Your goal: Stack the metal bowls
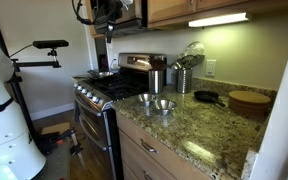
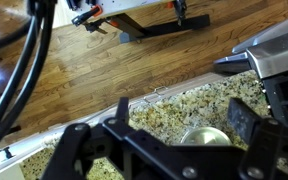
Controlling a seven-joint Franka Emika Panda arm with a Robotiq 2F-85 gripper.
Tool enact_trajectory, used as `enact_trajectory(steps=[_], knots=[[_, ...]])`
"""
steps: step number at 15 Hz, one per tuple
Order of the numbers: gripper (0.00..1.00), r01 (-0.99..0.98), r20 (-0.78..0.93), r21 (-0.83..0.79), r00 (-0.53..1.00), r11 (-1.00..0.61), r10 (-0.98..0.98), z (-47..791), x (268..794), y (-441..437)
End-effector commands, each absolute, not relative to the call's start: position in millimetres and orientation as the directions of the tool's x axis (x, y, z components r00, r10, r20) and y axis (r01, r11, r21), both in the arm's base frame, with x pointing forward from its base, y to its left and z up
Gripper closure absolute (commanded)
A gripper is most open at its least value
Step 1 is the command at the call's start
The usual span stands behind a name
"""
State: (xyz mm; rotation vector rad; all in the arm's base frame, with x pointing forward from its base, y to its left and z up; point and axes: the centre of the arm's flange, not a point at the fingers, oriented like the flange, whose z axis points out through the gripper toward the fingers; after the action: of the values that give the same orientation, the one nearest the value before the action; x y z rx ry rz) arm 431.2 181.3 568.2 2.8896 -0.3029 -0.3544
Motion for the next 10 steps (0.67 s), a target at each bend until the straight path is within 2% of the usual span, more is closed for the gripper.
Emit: enact_trajectory(steps=[1,10], knots=[[0.0,-0.185,-0.209,0.234,0.949,-0.954,-0.236,565,436,182],[0.0,-0.335,-0.148,0.295,0.909,-0.895,-0.389,520,481,152]])
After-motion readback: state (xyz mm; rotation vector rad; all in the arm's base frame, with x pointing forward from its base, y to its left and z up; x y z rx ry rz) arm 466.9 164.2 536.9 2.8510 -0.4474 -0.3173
